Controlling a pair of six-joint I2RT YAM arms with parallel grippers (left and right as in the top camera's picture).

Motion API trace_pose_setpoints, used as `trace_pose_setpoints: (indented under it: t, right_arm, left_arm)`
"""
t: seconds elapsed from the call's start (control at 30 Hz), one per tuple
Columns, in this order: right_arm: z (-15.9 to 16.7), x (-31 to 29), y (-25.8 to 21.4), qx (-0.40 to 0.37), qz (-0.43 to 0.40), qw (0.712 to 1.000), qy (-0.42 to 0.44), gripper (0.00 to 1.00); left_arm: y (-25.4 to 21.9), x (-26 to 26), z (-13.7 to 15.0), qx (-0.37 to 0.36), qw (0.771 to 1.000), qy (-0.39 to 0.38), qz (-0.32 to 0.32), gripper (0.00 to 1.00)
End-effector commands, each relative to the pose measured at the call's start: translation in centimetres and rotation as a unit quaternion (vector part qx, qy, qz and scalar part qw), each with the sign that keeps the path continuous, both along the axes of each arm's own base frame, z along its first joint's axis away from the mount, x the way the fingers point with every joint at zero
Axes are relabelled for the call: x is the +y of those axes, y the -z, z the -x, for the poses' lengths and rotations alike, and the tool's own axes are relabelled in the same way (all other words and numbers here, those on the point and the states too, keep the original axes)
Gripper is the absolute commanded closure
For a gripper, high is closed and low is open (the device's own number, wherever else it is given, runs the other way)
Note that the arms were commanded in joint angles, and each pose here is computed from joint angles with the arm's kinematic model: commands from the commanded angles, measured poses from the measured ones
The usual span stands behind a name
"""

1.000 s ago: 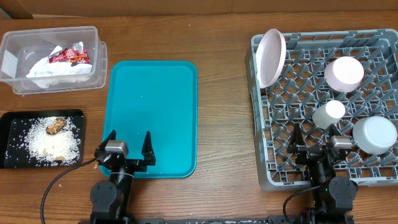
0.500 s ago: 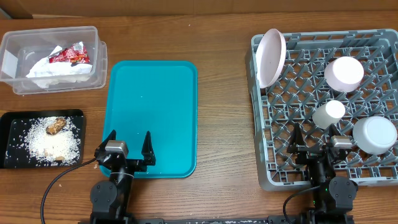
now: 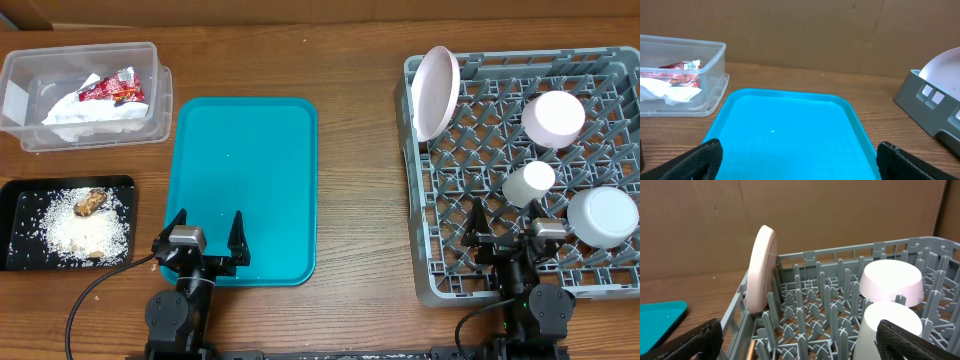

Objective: Sort waste into correct bins and load items into the dishwasher

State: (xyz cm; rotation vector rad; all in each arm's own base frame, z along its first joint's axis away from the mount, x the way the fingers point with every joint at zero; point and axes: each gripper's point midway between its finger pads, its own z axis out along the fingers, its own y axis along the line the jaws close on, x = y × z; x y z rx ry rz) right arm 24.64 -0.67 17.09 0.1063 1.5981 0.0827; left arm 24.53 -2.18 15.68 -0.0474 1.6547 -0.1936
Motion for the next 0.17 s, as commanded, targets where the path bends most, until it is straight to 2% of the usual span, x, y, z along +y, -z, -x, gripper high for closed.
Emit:
trace_pose_setpoints:
  t: [0.0, 0.13]
  right_arm:
    - [0.01, -0.12, 0.07, -0.004, 0.008, 1.000, 0.002, 0.00]
    - [0.00, -0.13, 0.09, -0.004, 0.008, 1.000, 0.002, 0.00]
  left_arm:
    - [0.06, 0.10, 0.01, -0.004, 1.000, -0.003, -0.010, 0.00]
    - [0.05, 0.10, 0.01, -0.004, 1.000, -0.003, -0.010, 0.00]
